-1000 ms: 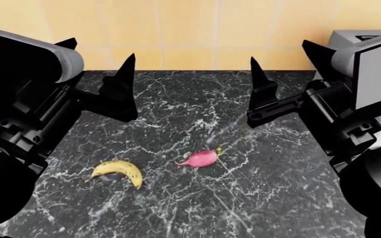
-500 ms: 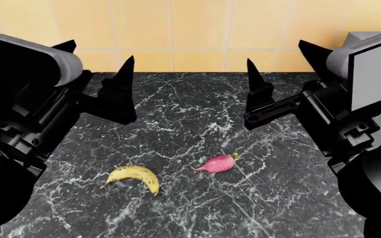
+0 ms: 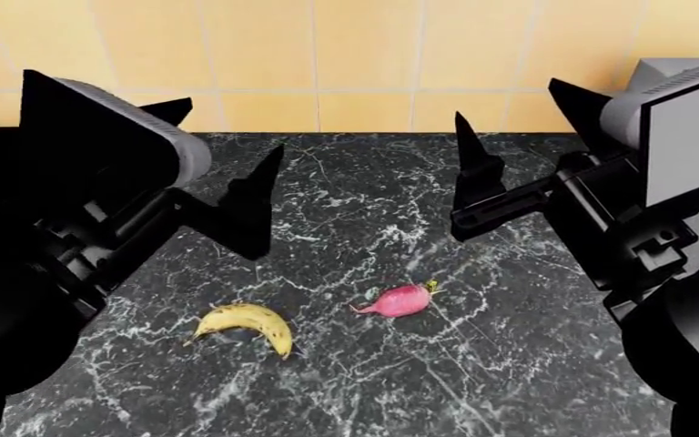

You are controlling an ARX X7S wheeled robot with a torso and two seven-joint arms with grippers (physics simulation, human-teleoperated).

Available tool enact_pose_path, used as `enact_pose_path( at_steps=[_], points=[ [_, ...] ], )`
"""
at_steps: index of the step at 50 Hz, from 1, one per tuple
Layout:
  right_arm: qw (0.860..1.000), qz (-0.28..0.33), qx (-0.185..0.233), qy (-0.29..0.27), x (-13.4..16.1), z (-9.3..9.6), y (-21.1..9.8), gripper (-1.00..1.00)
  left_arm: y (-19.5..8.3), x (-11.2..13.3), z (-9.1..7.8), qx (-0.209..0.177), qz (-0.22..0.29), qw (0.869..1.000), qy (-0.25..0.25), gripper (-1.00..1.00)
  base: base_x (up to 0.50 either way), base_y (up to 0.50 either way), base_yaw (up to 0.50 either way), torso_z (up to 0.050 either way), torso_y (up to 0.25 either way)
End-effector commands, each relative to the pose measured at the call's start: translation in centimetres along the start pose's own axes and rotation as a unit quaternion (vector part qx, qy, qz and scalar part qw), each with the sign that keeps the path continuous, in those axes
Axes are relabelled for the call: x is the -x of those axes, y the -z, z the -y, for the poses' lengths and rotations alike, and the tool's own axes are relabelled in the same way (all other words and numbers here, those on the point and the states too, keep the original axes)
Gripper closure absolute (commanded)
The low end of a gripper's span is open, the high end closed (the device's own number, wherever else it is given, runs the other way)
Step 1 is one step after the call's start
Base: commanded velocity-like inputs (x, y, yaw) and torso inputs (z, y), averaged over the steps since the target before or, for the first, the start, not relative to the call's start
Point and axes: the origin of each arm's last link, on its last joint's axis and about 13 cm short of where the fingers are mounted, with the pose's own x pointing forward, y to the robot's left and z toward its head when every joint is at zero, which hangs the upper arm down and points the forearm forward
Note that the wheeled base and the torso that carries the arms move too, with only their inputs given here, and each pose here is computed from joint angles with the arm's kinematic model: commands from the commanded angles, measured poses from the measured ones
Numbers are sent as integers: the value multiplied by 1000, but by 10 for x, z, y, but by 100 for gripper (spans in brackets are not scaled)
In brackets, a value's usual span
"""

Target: Pick the banana, radish from the counter and place them in the cabinet. Then close the cabinet.

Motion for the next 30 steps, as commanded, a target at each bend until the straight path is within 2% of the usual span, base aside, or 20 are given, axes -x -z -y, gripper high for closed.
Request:
enact_pose_path(
  at_steps=[1,4,8,13,20,24,27,30],
  points=[
    [1000,-1,-2,1,0,2,2,-100,-1,-11,-13,-25,-13,996,80,-100,0,0,0,0,0],
    [1000,-1,-2,1,1,2,3,-100,-2,-11,-16,-45,-24,992,114,-100,0,0,0,0,0],
    [1000,0,-3,0,0,2,3,-100,-1,-7,-19,-93,-39,982,159,-100,0,0,0,0,0],
    [1000,-1,-4,-3,-2,0,6,-100,-5,-4,-28,-145,-33,972,182,-100,0,0,0,0,0],
    [1000,-2,-2,-11,-4,-3,7,-100,-6,3,-33,-217,-75,949,216,-100,0,0,0,0,0],
    [1000,-5,1,-14,-5,-4,8,-100,-12,2,-39,-230,-86,947,207,-100,0,0,0,0,0],
    [1000,-12,6,-15,-6,-4,9,-100,-18,2,-40,-222,-76,956,179,-100,0,0,0,0,0],
    [1000,-14,7,-15,-6,-5,10,-100,-20,2,-40,-219,-73,958,167,-100,0,0,0,0,0]
  ],
)
